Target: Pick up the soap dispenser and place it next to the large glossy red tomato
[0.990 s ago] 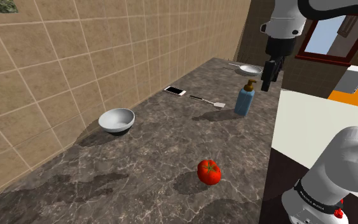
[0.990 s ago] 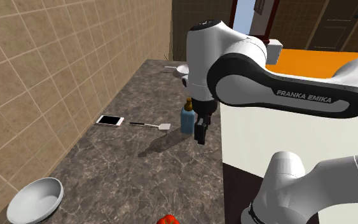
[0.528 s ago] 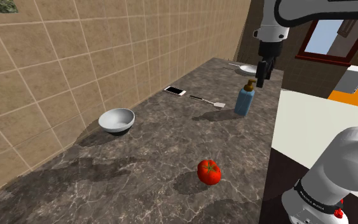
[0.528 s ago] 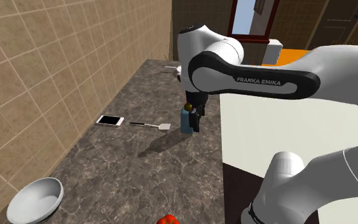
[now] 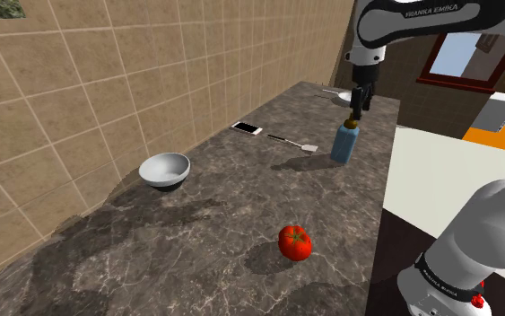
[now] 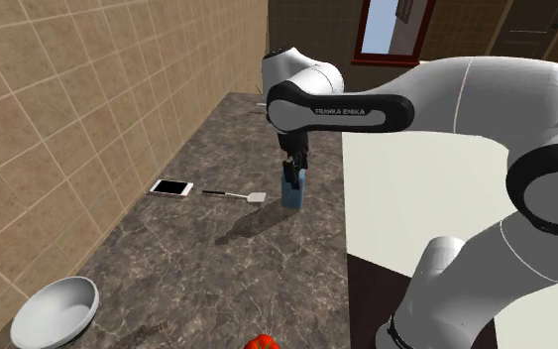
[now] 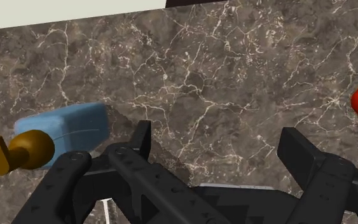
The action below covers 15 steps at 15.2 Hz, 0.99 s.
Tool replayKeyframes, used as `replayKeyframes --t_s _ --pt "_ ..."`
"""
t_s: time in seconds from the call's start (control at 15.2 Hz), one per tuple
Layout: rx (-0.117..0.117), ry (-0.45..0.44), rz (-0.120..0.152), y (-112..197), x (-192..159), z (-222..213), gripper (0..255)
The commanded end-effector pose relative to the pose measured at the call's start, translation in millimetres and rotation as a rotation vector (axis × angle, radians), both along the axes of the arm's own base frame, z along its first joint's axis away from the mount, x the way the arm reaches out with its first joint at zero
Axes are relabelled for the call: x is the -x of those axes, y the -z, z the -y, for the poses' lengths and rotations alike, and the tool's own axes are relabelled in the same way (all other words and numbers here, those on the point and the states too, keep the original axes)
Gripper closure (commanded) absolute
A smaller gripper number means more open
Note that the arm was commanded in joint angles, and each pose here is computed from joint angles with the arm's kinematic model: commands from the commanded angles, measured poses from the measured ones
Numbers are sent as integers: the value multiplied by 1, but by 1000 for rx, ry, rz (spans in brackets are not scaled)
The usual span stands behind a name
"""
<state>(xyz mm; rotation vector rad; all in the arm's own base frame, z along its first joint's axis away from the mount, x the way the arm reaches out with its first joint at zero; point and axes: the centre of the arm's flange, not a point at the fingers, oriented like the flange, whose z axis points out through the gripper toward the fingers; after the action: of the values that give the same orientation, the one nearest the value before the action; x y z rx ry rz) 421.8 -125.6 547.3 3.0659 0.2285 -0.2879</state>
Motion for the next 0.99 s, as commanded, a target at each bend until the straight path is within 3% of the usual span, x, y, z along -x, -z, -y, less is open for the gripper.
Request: replayKeyframes --t_s 0.0,0.92 --pt "0 -4 -16 8 -16 23 0" --pt "-5 -24 -124 83 -125 166 0"
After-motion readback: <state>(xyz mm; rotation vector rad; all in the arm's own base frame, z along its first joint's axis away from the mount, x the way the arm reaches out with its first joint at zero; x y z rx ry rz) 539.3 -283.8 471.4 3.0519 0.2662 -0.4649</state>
